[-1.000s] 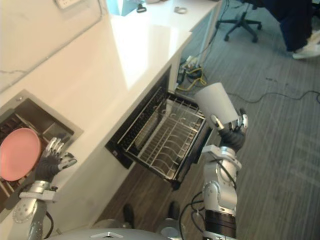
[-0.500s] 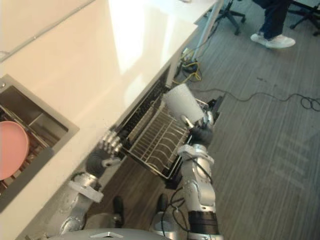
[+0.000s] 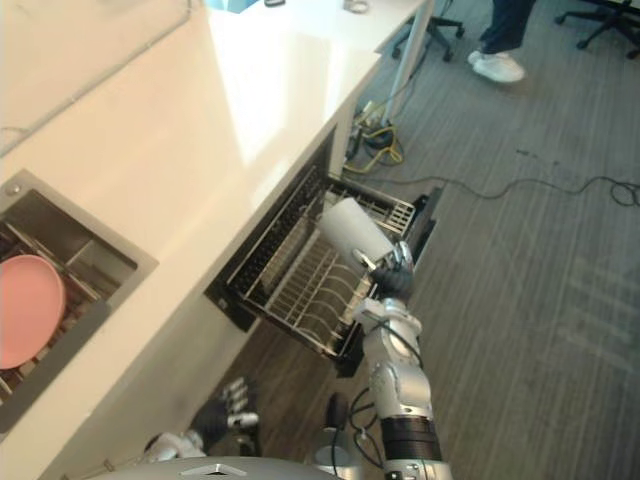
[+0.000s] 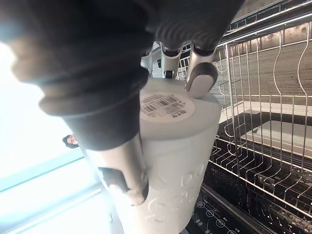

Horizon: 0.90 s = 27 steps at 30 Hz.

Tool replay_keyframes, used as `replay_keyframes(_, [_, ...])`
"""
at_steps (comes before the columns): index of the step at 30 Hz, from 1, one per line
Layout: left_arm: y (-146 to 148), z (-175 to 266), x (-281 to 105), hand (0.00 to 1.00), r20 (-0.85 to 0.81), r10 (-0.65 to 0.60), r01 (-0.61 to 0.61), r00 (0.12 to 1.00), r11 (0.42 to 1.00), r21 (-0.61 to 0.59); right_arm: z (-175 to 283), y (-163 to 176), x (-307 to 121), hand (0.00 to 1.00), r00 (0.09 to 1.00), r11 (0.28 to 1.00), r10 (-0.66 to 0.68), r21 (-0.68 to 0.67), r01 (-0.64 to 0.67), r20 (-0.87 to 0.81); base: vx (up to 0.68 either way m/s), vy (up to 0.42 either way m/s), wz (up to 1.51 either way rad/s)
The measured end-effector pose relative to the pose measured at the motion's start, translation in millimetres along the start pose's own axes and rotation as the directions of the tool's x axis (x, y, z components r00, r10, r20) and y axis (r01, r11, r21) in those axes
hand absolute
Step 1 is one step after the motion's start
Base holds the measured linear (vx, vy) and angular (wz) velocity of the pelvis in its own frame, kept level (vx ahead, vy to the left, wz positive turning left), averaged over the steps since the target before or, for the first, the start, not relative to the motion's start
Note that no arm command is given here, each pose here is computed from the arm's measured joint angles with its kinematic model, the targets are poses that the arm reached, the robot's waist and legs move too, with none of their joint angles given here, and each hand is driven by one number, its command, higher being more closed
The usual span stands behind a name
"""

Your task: Walk over to the sink, pick up the cup, carry it to the dishwasher, place the cup inside the dishwasher, then close the dishwasher door

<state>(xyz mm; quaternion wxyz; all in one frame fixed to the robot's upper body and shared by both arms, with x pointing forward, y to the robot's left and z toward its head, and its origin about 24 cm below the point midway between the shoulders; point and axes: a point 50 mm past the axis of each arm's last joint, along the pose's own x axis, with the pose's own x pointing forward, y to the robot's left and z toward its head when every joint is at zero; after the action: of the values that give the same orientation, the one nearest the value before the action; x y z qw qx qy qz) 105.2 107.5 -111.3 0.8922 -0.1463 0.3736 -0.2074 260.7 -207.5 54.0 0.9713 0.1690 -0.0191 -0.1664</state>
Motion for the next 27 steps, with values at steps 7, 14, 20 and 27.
replay_keyframes(7, [47, -5, -7, 0.00, -0.008, 0.296, -0.296, 0.955, 0.951, -0.086, 1, 7, 18, 1.00, 0.999, 0.990, 0.031, -0.137, -0.037, -0.043, -0.07, -0.016, 0.16])
replay_keyframes(14, [77, -8, -20, 0.00, -0.031, 0.462, -0.462, 0.886, 0.875, -0.145, 38, 15, 65, 1.00, 0.999, 0.967, 0.038, -0.252, -0.036, 0.004, -0.09, 0.003, 0.16])
replay_keyframes(20, [80, -11, -23, 0.00, -0.037, 0.485, -0.484, 0.874, 0.860, -0.163, 74, 18, 100, 1.00, 0.999, 0.956, -0.019, -0.293, 0.026, 0.026, 0.02, 0.009, 0.11])
replay_keyframes(27, [76, -8, -18, 0.00, -0.020, 0.467, -0.464, 0.884, 0.869, -0.171, 66, 10, 114, 1.00, 0.988, 0.917, -0.058, -0.399, -0.003, -0.143, 0.08, 0.007, 0.09])
